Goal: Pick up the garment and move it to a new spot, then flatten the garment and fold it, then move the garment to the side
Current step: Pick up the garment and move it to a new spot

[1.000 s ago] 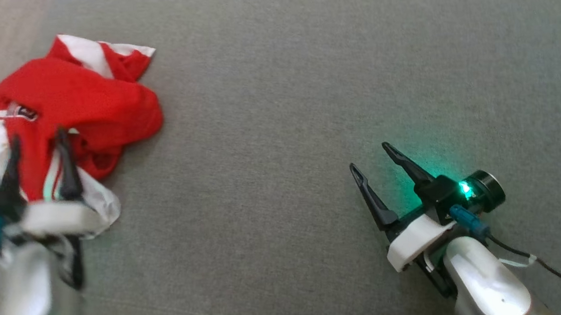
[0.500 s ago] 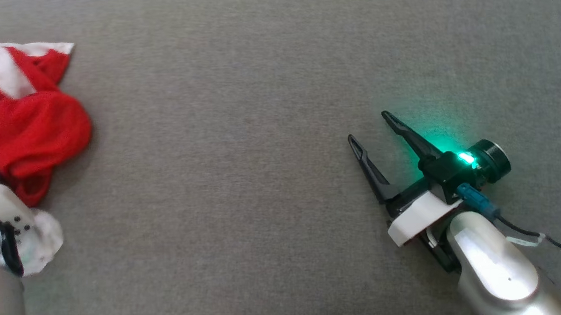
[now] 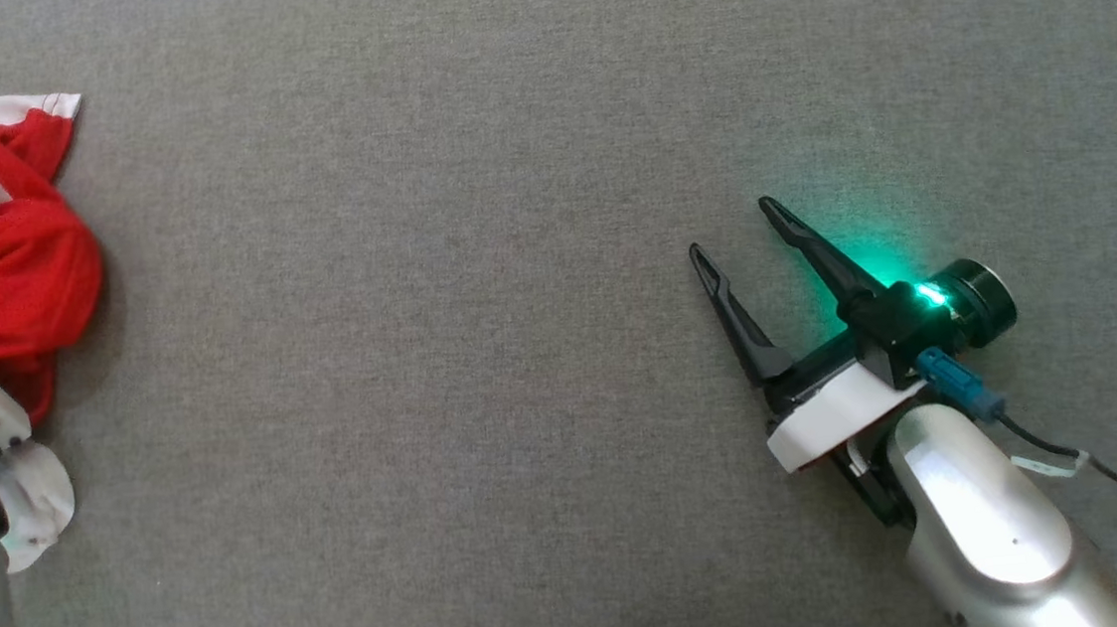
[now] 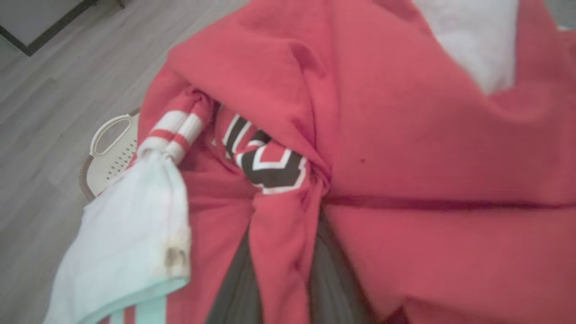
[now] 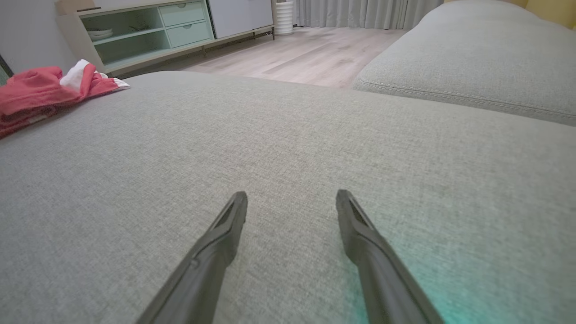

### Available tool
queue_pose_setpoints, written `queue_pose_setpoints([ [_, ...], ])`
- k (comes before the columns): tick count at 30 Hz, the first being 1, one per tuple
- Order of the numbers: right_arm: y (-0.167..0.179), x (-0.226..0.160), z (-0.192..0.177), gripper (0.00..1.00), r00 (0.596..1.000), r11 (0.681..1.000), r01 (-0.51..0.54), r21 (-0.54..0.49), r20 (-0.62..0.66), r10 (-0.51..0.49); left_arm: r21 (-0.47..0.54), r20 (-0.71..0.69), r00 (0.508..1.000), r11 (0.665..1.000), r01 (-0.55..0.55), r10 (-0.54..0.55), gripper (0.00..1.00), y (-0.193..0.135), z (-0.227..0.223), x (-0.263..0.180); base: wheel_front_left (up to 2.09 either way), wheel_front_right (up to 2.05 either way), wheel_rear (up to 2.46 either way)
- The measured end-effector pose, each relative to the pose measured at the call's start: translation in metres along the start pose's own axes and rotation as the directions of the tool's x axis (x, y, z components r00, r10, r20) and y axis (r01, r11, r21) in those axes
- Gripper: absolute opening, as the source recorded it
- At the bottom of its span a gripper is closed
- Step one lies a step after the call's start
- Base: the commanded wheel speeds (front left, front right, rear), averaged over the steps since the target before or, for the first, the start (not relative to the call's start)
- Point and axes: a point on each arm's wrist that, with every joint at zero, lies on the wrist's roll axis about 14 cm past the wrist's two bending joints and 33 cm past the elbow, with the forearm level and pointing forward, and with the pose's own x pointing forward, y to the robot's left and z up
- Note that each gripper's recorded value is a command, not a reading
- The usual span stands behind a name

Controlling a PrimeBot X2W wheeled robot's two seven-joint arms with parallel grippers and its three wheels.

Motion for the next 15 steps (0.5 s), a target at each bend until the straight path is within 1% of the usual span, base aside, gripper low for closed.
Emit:
queue_pose_setpoints([
  [3, -0.003, -0.002, 0.002, 1.0, 1.0, 1.0, 0.012, -0.005, 0.001, -0.012, 0.025, 0.057, 0.998, 1.0, 0.014, -0.016, 0.0, -0.005, 0.01, -0.001, 0.0, 0.0, 0.0],
  [5, -0.006, -0.006, 0.003, 1.0, 1.0, 1.0, 0.025, -0.005, -0.001, -0.025, 0.062, 0.123, 0.991, 0.997, 0.051, -0.058, 0.0, -0.016, 0.025, -0.004, 0.0, 0.0, 0.0],
  [7, -0.009, -0.01, 0.004, 1.0, 0.999, 0.999, 0.038, -0.007, -0.003, -0.038, 0.108, 0.214, 0.97, 0.99, 0.089, -0.111, 0.0, -0.032, 0.048, -0.008, 0.0, 0.0, 0.0],
  [8, -0.012, -0.014, 0.007, 1.0, 0.999, 0.999, 0.051, -0.011, -0.001, -0.051, 0.154, 0.32, 0.931, 0.979, 0.13, -0.174, 0.0, -0.056, 0.081, -0.015, 0.0, 0.0, 0.0],
  [10, -0.015, -0.019, 0.012, 1.0, 0.998, 0.998, 0.067, -0.012, 0.007, -0.067, 0.2, 0.42, 0.872, 0.963, 0.181, -0.251, 0.0, -0.085, 0.117, -0.026, 0.0, 0.0, 0.0],
  [13, -0.018, -0.028, 0.018, 1.0, 0.995, 0.995, 0.095, -0.008, 0.02, -0.095, 0.265, 0.527, 0.769, 0.93, 0.255, -0.361, 0.0, -0.134, 0.158, -0.049, 0.0, 0.0, 0.0],
  [15, -0.02, -0.037, 0.018, 1.0, 0.993, 0.993, 0.119, 0.005, 0.018, -0.119, 0.315, 0.56, 0.7, 0.895, 0.316, -0.444, 0.0, -0.171, 0.172, -0.067, 0.0, 0.0, 0.0],
])
